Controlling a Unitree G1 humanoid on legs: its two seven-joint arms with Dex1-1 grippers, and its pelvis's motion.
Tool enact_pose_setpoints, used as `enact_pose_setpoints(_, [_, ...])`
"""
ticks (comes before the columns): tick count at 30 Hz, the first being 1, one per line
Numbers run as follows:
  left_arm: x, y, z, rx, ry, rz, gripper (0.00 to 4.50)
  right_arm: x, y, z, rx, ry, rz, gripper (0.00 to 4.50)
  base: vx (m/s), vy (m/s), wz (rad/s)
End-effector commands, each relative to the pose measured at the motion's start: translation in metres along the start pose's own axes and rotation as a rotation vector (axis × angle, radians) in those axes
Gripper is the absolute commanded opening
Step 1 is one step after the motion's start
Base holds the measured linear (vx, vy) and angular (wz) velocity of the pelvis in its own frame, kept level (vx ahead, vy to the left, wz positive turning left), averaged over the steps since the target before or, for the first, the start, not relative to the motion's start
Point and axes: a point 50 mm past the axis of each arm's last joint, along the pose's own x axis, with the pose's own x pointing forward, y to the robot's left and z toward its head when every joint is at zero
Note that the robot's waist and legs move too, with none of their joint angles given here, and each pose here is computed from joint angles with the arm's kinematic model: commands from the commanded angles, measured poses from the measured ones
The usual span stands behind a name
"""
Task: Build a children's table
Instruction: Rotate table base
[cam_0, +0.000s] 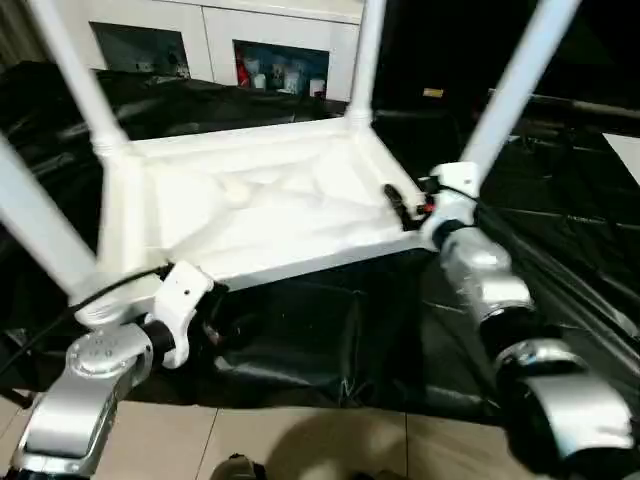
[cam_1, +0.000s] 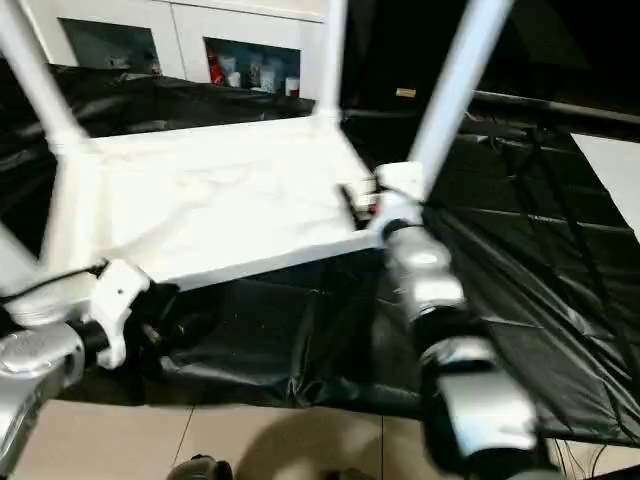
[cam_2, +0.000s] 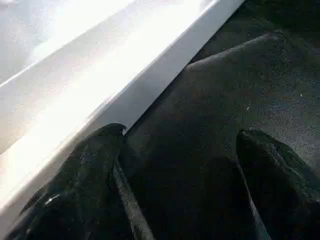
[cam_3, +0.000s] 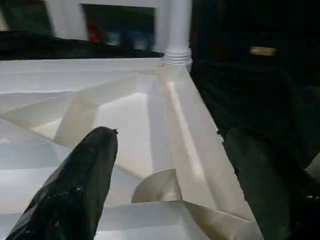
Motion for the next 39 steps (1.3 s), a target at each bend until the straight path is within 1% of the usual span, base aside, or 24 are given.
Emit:
enact_pose_setpoints(1, [-0.005,0.004,0.004,0.013,-0.019,0.02,4.46,-0.003,-0.028,0.012,-0.011,-0.035,-0.111,3.75,0.0,0.0,0.0])
enact_pose_setpoints(6, [-0.007,-0.005,0.006,0.025,-0.046,-0.055,4.49,-0.005,-0.045,0.018,-0.041,-0.023,-0.16,3.75,0.0,0.0,0.0])
enact_pose_setpoints(8, [-0.009,-0.005,0.005,0.024,-0.058,-0.058,4.49,-0.005,-0.049,0.021,-0.057,-0.023,-0.168,3.75,0.0,0.0,0.0])
enact_pose_setpoints(9, [-0.015,-0.001,0.004,0.021,-0.069,-0.042,4.49,-0.005,-0.053,0.024,-0.062,-0.026,-0.173,3.75,0.0,0.0,0.0])
enact_pose_setpoints(10, [-0.015,-0.001,0.004,0.021,-0.069,-0.042,4.49,-0.005,-0.053,0.024,-0.062,-0.026,-0.173,3.75,0.0,0.0,0.0])
enact_pose_setpoints(14, [-0.032,0.004,-0.004,0.017,-0.069,-0.039,4.49,-0.005,-0.055,0.026,-0.078,-0.032,-0.168,3.75,0.0,0.0,0.0])
enact_pose_setpoints(15, [-0.051,0.005,-0.011,-0.033,-0.076,-0.071,4.49,-0.005,-0.052,0.027,-0.085,-0.041,-0.141,3.75,0.0,0.0,0.0])
enact_pose_setpoints(16, [-0.058,0.005,-0.014,-0.049,-0.08,-0.083,4.49,-0.005,-0.052,0.028,-0.087,-0.045,-0.131,3.75,0.0,0.0,0.0])
enact_pose_setpoints(17, [-0.058,0.005,-0.014,-0.049,-0.08,-0.083,4.49,-0.005,-0.052,0.028,-0.087,-0.045,-0.131,3.75,0.0,0.0,0.0])
enact_pose_setpoints(19, [-0.089,0.008,-0.026,-0.092,-0.07,-0.097,4.49,-0.003,-0.039,0.022,-0.099,-0.044,-0.03,3.75,0.0,0.0,0.0])
enact_pose_setpoints(20, [-0.093,0.008,-0.027,-0.096,-0.068,-0.099,4.49,-0.003,-0.037,0.021,-0.1,-0.044,-0.015,3.75,0.0,0.0,0.0])
enact_pose_setpoints(21, [-0.104,0.009,-0.028,-0.139,-0.077,-0.097,4.49,-0.003,-0.03,0.017,-0.098,-0.038,0.03,3.75,0.0,0.0,0.0])
enact_pose_setpoints(23, [-0.115,0.012,-0.03,-0.159,-0.076,-0.088,4.49,-0.004,-0.024,0.012,-0.088,-0.035,0.078,3.75,0.0,0.0,0.0])
enact_pose_setpoints(24, [-0.129,0.017,-0.032,-0.176,-0.081,-0.072,4.5,-0.006,-0.012,0.002,-0.054,-0.025,0.163,3.92,0.0,0.0,0.0])
enact_pose_setpoints(25, [-0.129,0.017,-0.032,-0.176,-0.081,-0.072,4.5,-0.006,-0.012,0.002,-0.054,-0.025,0.163,4.02,0.0,0.0,0.0])
enact_pose_setpoints(27, [-0.138,0.029,-0.024,-0.137,-0.149,0.003,4.5,-0.01,-0.002,-0.009,-0.046,-0.017,0.226,4.12,0.0,0.0,0.0])
enact_pose_setpoints(28, [-0.139,0.03,-0.023,-0.135,-0.157,0.009,4.5,-0.01,-0.002,-0.01,-0.047,-0.016,0.227,4.22,0.0,0.0,0.0])
enact_pose_setpoints(29, [-0.14,0.036,-0.017,-0.129,-0.208,0.043,4.5,-0.012,0.0,-0.015,-0.054,-0.001,0.233,4.33,0.0,0.0,0.0])
enact_pose_setpoints(30, [-0.139,0.044,-0.007,-0.121,-0.288,0.079,4.5,-0.015,0.002,-0.025,-0.068,0.039,0.228,4.43,0.0,0.0,0.0])
enact_pose_setpoints(32, [-0.132,0.052,0.005,-0.121,-0.385,0.111,4.5,-0.02,-0.001,-0.039,-0.076,0.099,0.18,4.48,0.0,0.0,0.0])
enact_pose_setpoints(33, [-0.129,0.054,0.01,-0.13,-0.419,0.111,4.5,-0.022,-0.003,-0.043,-0.076,0.115,0.146,4.48,-0.051,0.0,0.04])
enact_pose_setpoints(35, [-0.12,0.053,0.02,-0.177,-0.49,0.055,4.5,-0.028,-0.011,-0.052,-0.041,0.141,0.046,4.48,-0.025,0.0,0.02])
enact_pose_setpoints(37, [-0.117,0.051,0.023,-0.19,-0.503,0.029,4.5,-0.03,-0.014,-0.054,-0.033,0.148,0.02,4.48,0.0,0.0,0.0])
enact_pose_setpoints(39, [-0.108,0.046,0.028,-0.204,-0.505,-0.032,4.5,-0.033,-0.016,-0.058,-0.025,0.159,-0.002,4.48,0.0,0.0,0.0])
